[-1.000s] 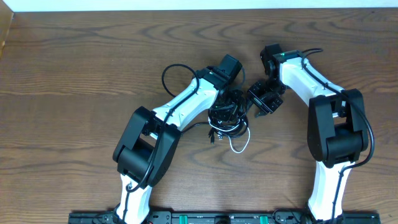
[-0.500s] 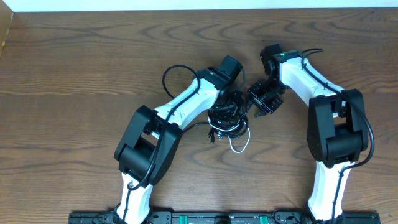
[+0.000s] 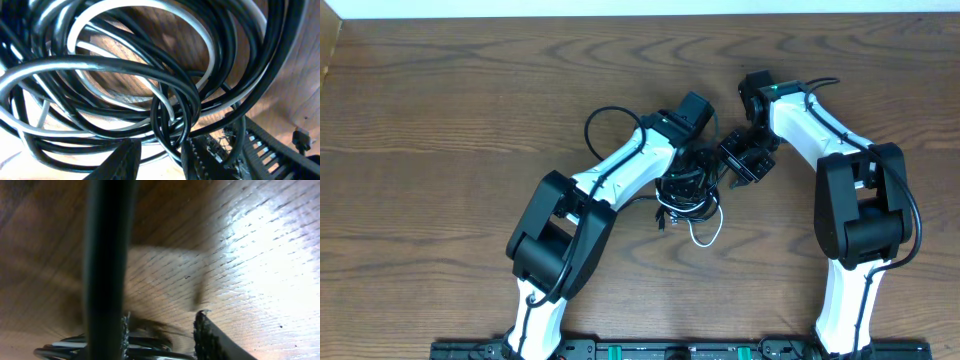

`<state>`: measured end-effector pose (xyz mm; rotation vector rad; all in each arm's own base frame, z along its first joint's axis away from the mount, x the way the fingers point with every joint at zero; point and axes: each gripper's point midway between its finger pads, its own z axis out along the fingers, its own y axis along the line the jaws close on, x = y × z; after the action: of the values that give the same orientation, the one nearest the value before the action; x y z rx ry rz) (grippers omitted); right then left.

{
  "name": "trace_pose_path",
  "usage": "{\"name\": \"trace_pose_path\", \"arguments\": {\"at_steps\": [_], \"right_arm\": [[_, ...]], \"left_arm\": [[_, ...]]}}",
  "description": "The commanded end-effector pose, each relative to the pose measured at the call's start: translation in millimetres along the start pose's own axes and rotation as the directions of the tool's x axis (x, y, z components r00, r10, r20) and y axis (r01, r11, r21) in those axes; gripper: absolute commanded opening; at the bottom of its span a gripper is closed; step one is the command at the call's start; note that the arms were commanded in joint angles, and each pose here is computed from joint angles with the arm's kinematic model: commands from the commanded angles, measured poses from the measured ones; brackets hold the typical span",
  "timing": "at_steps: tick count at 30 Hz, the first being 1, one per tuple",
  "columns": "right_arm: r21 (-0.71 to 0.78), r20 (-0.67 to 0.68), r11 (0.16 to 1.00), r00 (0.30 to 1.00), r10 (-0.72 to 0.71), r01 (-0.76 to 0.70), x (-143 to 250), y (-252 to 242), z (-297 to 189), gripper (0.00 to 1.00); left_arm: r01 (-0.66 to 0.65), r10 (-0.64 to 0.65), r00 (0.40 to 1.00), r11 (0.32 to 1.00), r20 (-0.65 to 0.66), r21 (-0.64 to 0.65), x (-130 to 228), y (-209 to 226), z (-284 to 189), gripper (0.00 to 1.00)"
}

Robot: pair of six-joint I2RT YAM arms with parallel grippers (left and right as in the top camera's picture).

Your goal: Untangle cables

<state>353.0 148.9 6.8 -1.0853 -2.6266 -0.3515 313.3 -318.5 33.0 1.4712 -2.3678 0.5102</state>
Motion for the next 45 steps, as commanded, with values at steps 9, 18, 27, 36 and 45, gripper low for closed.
{"name": "trace_pose_path", "arguments": {"at_steps": [9,18,27,36,45], "right_arm": [[0.042,0.076,0.999,0.996,-0.038,0.035,-12,-3,-3,0.43],[0.032,0.065,0.998,0.997,-0.051,0.049,-10,-1,-3,0.34],[0.032,0.065,0.998,0.997,-0.051,0.049,-10,-1,-3,0.35],[0.032,0.065,0.998,0.997,-0.051,0.049,-10,-1,-3,0.35],[0.025,0.052,0.997,0.996,-0.074,0.073,-8,0,-2,0.34]], "left_arm": [[0.021,-0.019,0.998,0.999,0.051,-0.035,-12,9,15,0.34],[0.028,-0.027,0.998,0.999,0.058,-0.017,-17,4,21,0.31],[0.027,-0.027,1.0,0.999,0.016,-0.016,-13,2,20,0.19],[0.032,-0.032,0.999,0.999,0.018,-0.017,-14,2,19,0.08],[0.031,-0.031,0.996,1.0,0.078,-0.002,-25,0,19,0.36]]}}
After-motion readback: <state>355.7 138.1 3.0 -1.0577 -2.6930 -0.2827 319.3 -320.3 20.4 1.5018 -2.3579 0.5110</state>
